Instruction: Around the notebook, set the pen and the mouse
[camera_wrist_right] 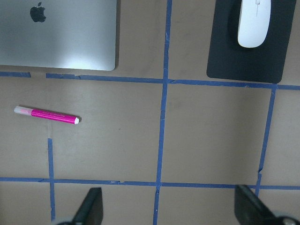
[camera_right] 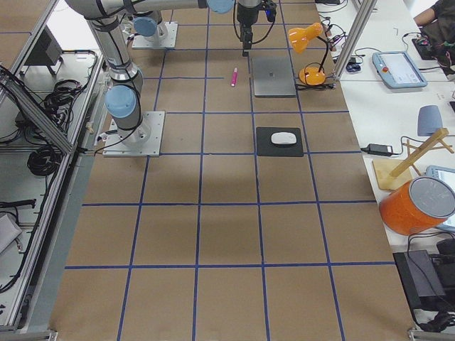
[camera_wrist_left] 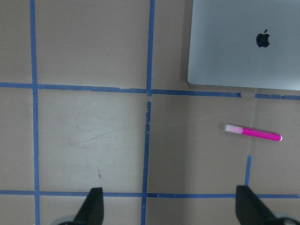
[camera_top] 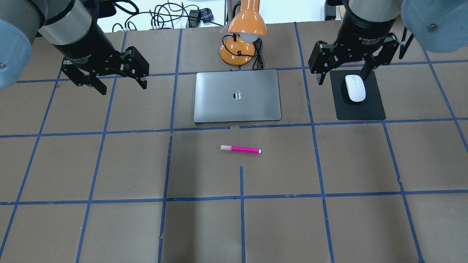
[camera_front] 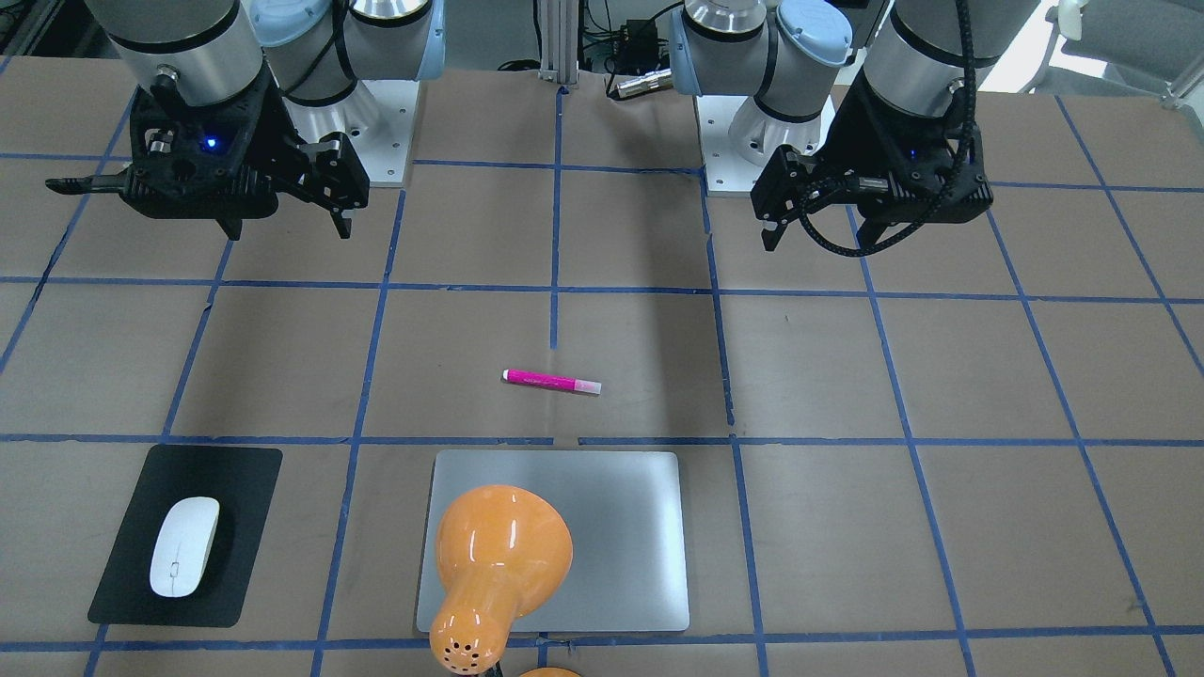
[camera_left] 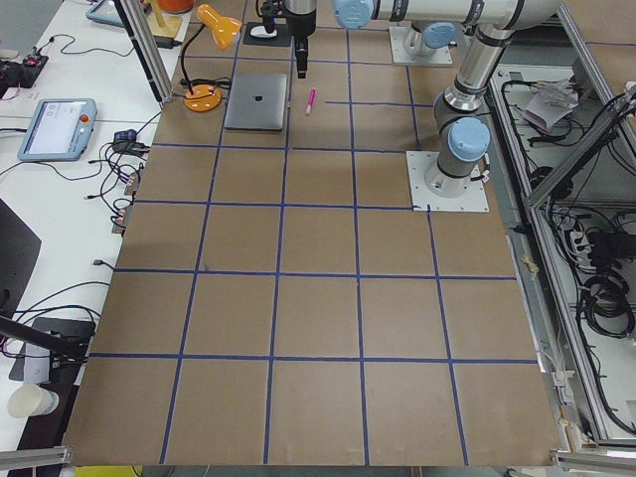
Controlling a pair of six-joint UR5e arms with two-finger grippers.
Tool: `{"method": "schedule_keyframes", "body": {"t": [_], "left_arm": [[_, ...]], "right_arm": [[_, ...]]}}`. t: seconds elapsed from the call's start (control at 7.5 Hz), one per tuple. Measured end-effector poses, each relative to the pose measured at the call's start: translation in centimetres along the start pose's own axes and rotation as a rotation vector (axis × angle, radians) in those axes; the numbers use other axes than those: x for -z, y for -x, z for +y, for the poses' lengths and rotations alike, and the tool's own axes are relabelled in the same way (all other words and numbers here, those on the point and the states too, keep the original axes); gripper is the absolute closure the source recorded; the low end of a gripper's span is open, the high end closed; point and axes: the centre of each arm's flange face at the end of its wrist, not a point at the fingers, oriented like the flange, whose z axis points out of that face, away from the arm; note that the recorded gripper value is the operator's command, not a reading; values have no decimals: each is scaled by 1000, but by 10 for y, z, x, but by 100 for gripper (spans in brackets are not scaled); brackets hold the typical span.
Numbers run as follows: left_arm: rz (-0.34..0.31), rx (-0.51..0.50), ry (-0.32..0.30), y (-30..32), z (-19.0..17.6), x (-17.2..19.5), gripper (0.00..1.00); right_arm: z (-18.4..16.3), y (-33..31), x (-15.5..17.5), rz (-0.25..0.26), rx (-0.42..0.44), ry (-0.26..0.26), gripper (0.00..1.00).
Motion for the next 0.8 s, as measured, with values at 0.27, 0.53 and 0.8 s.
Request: {"method": "schedule_keyframes", "body": {"t": [0.27, 0.53, 0.8], "left_arm": [[0, 2, -1, 0, 1, 0, 0], [0, 4, -1, 0, 4, 0, 0], [0, 5, -1, 0, 5, 0, 0]], "right_arm": [[1, 0, -5, 0, -1, 9, 0], [1, 0, -7, 0, -3, 14, 0], [2, 0, -8, 1, -4, 15, 0]]}}
